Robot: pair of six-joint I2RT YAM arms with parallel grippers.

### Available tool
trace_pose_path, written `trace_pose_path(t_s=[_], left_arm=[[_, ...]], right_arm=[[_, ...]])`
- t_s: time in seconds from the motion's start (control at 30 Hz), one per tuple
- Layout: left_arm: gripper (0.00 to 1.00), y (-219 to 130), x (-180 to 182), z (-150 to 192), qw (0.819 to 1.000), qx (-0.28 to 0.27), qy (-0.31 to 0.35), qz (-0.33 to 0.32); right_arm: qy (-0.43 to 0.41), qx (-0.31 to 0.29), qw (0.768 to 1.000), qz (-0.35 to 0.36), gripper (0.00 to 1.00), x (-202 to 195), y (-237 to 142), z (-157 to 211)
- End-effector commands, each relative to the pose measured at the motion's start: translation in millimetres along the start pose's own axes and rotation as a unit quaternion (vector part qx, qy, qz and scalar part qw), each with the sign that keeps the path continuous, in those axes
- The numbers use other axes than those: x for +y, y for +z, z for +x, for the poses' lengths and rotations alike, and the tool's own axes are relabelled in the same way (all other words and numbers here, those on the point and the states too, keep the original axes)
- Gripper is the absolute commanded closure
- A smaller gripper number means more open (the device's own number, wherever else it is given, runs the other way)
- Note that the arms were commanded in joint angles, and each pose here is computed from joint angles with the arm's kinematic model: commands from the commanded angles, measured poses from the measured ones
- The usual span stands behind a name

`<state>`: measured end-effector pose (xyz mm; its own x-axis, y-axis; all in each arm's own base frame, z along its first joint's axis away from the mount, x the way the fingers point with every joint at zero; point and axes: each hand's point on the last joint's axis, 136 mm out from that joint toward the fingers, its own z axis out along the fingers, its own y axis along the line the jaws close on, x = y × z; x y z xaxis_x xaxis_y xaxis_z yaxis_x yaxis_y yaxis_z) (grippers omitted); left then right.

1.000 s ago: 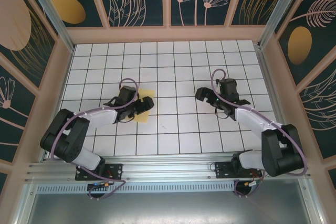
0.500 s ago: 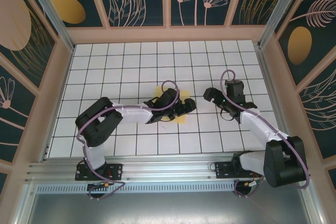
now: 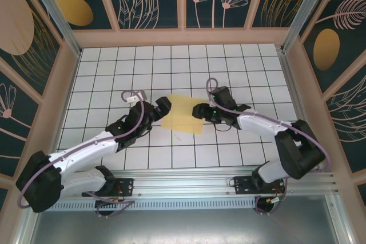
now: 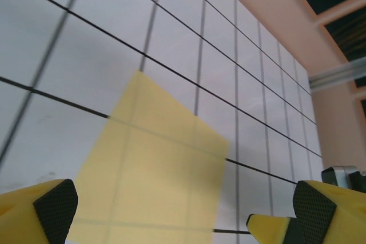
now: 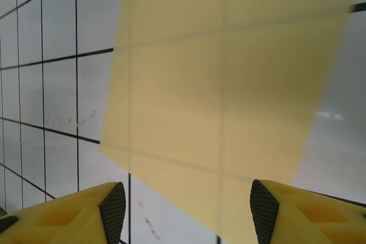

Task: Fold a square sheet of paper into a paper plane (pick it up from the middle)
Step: Move the square sheet of paper to the center of the table.

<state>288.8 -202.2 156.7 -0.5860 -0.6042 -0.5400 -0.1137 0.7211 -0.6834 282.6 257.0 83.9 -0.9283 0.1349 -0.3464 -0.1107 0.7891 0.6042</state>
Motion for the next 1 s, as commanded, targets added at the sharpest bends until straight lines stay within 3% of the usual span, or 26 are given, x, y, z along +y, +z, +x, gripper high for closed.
trace_pose_path(t_s=[0.0, 0.23, 0.53, 0.73, 0.97], left_arm=[[0.01, -11, 32, -10, 0.998, -0.034, 0.033, -0.047], [0.01, -19, 38, -15, 0.996, -0.043, 0.057, -0.055], [0.01, -19, 36, -15, 0.995, -0.04, 0.075, -0.053], [0.02, -18, 32, -15, 0.994, -0.04, 0.089, -0.045], [0.01, -16, 32, -15, 0.992, -0.04, 0.112, -0.048]], right_arm=[[-0.012, 0.022, 1.0, -0.006, 0.38, 25, 24, 6], [-0.018, 0.082, 0.996, 0.034, 0.38, 7, 53, 36], [-0.044, 0.107, 0.988, 0.097, 0.38, -42, 29, 51], [-0.059, 0.112, 0.985, 0.116, 0.38, -70, 10, 36], [-0.093, 0.065, 0.98, 0.161, 0.37, -54, -4, -7]])
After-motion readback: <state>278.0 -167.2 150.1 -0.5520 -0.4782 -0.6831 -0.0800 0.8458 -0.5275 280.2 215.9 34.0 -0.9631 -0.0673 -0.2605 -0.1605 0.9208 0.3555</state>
